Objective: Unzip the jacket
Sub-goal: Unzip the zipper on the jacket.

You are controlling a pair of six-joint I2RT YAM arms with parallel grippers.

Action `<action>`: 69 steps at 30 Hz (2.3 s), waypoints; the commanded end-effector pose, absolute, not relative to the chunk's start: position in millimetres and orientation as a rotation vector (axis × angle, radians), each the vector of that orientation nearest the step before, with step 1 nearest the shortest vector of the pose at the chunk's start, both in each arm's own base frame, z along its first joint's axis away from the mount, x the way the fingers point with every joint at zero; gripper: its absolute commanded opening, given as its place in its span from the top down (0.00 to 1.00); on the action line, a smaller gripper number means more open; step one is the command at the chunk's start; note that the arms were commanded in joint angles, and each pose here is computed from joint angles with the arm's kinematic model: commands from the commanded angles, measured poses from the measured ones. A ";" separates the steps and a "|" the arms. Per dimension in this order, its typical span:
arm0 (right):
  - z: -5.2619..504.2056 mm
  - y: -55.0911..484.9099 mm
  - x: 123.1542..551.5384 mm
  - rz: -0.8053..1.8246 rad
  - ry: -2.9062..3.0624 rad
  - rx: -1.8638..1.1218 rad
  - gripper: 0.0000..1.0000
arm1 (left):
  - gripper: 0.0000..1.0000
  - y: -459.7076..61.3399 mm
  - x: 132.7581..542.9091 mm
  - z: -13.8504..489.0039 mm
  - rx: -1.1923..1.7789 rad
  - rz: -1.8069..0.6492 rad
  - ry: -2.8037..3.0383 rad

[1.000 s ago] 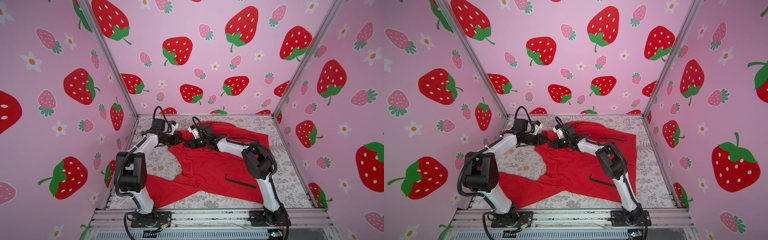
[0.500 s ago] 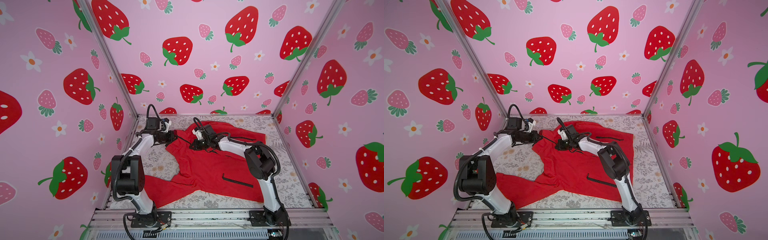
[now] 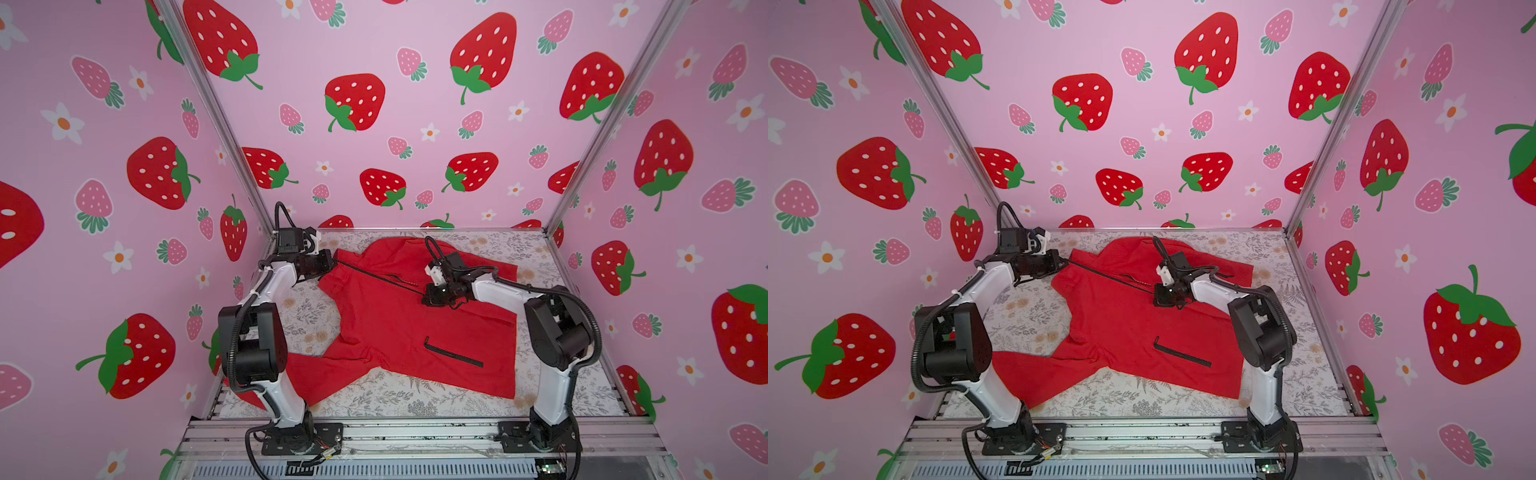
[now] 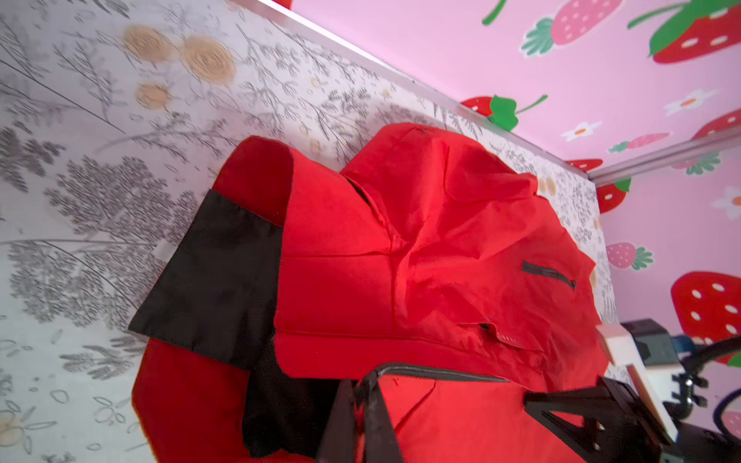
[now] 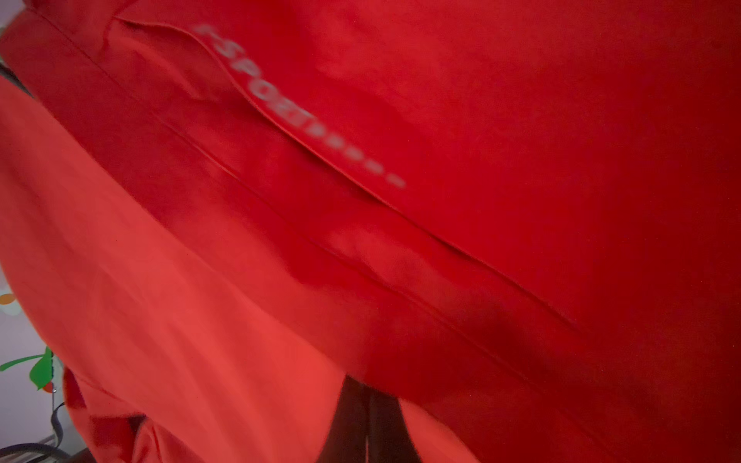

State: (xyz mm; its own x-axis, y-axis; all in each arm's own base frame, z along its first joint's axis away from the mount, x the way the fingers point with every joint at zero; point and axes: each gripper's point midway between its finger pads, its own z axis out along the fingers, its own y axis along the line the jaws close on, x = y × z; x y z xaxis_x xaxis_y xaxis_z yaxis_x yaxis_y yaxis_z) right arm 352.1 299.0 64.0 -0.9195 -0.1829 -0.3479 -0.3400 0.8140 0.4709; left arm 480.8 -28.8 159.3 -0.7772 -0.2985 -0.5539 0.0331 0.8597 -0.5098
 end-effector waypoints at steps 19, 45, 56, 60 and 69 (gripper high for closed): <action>91.0 10.9 364.0 0.441 2.650 0.464 1.00 | 1.00 57.0 571.0 195.5 -0.306 -0.511 2.203; 165.2 -35.1 356.2 0.645 2.282 0.731 1.00 | 1.00 -19.3 587.6 293.2 0.286 -1.061 1.769; 216.9 0.8 319.2 0.232 2.355 0.285 0.07 | 0.39 -15.1 537.8 299.2 0.133 -0.888 1.872; 230.0 75.9 336.2 0.402 2.340 -0.150 0.15 | 0.41 -33.8 496.5 295.0 0.012 -0.802 1.985; 157.9 152.2 353.9 0.414 2.565 -0.622 0.22 | 0.43 -119.9 363.4 178.8 -0.349 -0.901 2.486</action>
